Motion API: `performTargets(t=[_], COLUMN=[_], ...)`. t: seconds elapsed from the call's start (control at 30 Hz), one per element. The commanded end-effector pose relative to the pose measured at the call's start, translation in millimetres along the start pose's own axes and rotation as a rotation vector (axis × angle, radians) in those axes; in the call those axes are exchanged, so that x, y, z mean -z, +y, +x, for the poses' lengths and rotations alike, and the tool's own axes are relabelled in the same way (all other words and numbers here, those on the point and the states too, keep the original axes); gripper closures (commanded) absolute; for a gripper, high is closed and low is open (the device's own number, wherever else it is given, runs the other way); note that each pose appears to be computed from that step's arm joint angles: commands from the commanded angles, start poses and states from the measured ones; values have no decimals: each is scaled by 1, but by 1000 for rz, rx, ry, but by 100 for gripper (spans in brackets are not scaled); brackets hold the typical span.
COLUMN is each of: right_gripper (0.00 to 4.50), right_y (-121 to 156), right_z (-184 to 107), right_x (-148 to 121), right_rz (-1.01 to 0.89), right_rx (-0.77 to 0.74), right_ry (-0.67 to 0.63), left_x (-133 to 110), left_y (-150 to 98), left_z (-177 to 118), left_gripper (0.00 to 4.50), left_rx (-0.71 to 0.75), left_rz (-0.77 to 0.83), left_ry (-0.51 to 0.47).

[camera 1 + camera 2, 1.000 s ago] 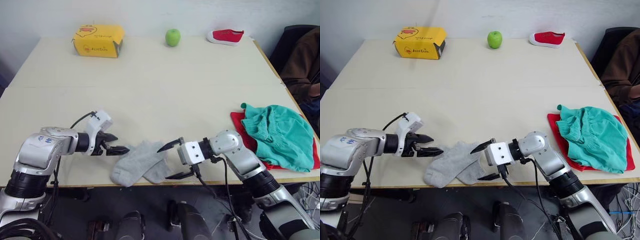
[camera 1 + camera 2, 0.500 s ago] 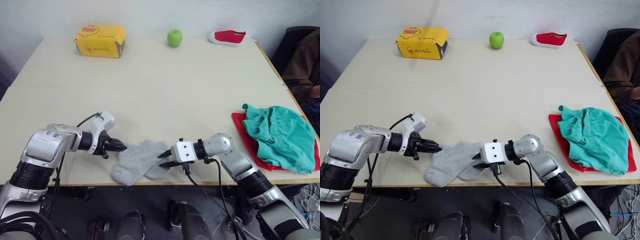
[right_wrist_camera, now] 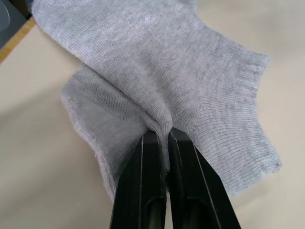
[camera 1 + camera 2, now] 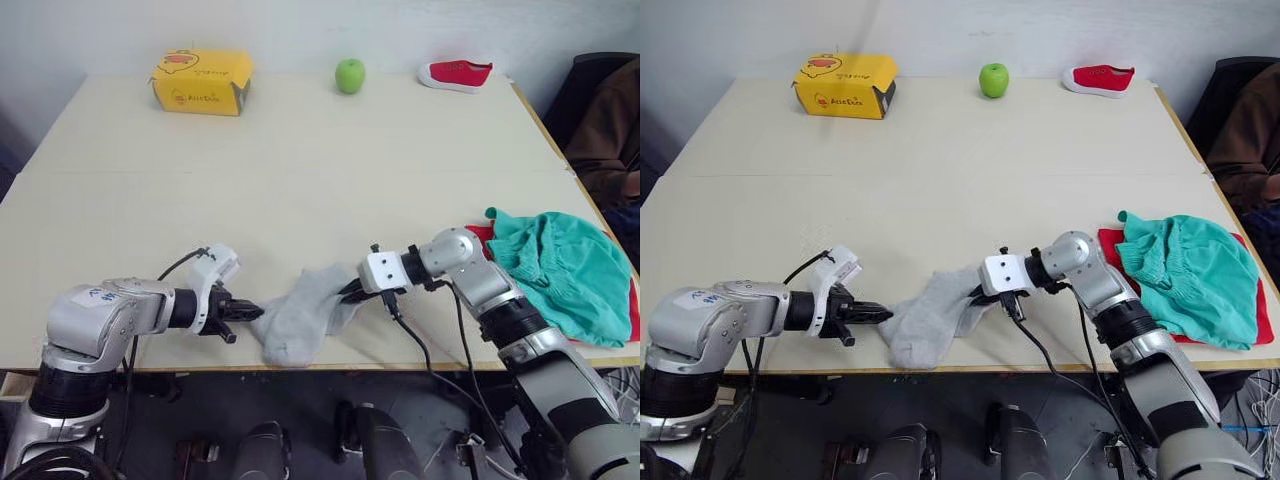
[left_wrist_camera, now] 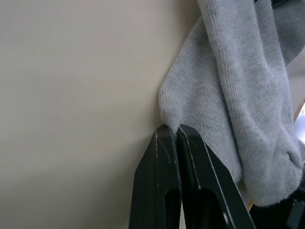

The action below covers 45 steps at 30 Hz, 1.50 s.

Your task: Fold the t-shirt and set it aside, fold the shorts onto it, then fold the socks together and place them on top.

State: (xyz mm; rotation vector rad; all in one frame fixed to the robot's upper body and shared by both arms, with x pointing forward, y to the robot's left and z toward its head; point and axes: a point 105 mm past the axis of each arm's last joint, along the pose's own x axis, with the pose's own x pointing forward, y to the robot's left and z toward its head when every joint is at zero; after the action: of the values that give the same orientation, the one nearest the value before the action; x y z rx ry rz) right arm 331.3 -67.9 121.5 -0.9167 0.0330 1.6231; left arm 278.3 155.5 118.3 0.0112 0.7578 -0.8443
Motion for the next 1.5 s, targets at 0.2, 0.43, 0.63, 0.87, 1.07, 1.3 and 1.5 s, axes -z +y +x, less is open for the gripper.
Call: performTargets(t=[0.2, 0.43, 0.63, 0.87, 1.07, 1.3, 1.5], right_gripper=[446, 340, 133, 96, 96, 96, 96], right_y=[15, 8, 8, -1, -17, -33, -34], right_z=[-1, -10, -32, -49, -30, -16, -11], right_x=[-2, -4, -25, -40, -24, -9, 3], right_rz=[-28, 23, 118, 435, 621, 789, 851], right_rx=[-48, 8, 51, 140, 203, 241, 240], right_ry=[-41, -51, -115, -193, -130, -68, -10], left_x=[-41, -30, -26, 4, 34, 41, 47], left_y=[15, 13, 21, -10, -31, -34, -37], left_z=[7, 8, -18, -57, -43, -18, -4], left_gripper=[449, 427, 256, 131, 131, 131, 131], left_rx=[-112, -66, -107, 72, 135, 142, 150], left_rz=[63, 59, 85, 12, -15, -94, -106], left_ry=[-180, -107, -85, -6, 46, 1, 4])
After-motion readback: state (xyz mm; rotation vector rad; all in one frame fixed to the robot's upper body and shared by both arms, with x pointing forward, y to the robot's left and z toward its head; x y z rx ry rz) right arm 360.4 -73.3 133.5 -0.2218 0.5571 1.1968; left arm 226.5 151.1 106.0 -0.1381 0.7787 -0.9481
